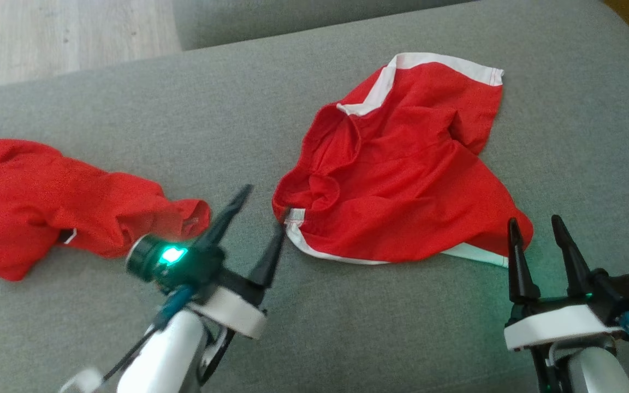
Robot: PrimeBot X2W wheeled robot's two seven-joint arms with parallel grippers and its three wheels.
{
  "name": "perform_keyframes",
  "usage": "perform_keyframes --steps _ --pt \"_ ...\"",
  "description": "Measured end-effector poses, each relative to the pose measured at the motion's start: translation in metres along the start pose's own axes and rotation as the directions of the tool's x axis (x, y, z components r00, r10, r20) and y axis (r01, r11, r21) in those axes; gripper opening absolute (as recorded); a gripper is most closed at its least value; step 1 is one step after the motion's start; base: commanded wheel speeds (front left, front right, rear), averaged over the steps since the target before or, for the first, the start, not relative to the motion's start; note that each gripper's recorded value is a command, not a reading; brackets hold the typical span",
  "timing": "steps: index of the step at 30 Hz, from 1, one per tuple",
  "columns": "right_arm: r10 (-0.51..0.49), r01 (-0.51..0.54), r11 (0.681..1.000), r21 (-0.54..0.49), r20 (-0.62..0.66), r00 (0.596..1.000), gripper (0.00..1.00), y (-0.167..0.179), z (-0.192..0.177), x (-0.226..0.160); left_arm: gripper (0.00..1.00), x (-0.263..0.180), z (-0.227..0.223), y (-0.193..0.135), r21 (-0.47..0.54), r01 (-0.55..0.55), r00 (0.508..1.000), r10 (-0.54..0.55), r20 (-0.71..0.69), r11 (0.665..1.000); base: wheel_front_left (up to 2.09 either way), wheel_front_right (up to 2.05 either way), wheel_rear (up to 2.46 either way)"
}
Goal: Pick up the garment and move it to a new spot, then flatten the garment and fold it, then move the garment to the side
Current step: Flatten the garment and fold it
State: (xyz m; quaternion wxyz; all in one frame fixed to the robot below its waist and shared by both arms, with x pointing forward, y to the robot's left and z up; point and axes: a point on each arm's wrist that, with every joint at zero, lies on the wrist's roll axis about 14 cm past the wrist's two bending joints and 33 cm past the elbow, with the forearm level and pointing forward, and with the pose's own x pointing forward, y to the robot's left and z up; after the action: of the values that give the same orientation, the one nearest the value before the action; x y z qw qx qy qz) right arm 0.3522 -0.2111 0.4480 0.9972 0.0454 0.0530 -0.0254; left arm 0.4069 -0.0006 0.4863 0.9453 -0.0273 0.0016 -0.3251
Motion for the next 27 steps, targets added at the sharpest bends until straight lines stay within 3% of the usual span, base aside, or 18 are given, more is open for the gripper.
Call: perform_keyframes --steps 2,5,12,18,27 --pt "-0.004 0.004 1.0 0.004 -0.007 1.0 1.0 -0.001 -0.002 0.001 1.0 0.007 -0.013 -0.012 0.07 0.09 0.993 -0.085 -0.077 0.993 0.0 0.0 0.0" --pt "-0.014 0.014 1.0 0.014 -0.021 1.0 1.0 -0.004 -0.007 0.003 1.0 0.012 -0.035 -0.028 0.176 0.244 0.956 -0.206 -0.209 0.954 0.0 0.0 0.0" --pt "-0.028 0.028 0.999 0.018 -0.033 0.999 1.0 -0.008 -0.01 0.009 1.0 0.02 -0.063 -0.016 0.297 0.402 0.878 -0.272 -0.394 0.866 0.0 0.0 0.0" --pt "-0.04 0.041 0.999 0.021 -0.044 0.998 1.0 -0.011 -0.014 0.008 1.0 0.017 -0.079 -0.011 0.277 0.489 0.809 -0.312 -0.498 0.827 0.0 0.0 0.0" --pt "-0.039 0.039 0.999 0.025 -0.03 0.999 1.0 -0.011 -0.008 0.011 1.0 0.018 -0.079 -0.009 0.157 0.556 0.687 -0.345 -0.64 0.816 0.0 0.0 0.0"
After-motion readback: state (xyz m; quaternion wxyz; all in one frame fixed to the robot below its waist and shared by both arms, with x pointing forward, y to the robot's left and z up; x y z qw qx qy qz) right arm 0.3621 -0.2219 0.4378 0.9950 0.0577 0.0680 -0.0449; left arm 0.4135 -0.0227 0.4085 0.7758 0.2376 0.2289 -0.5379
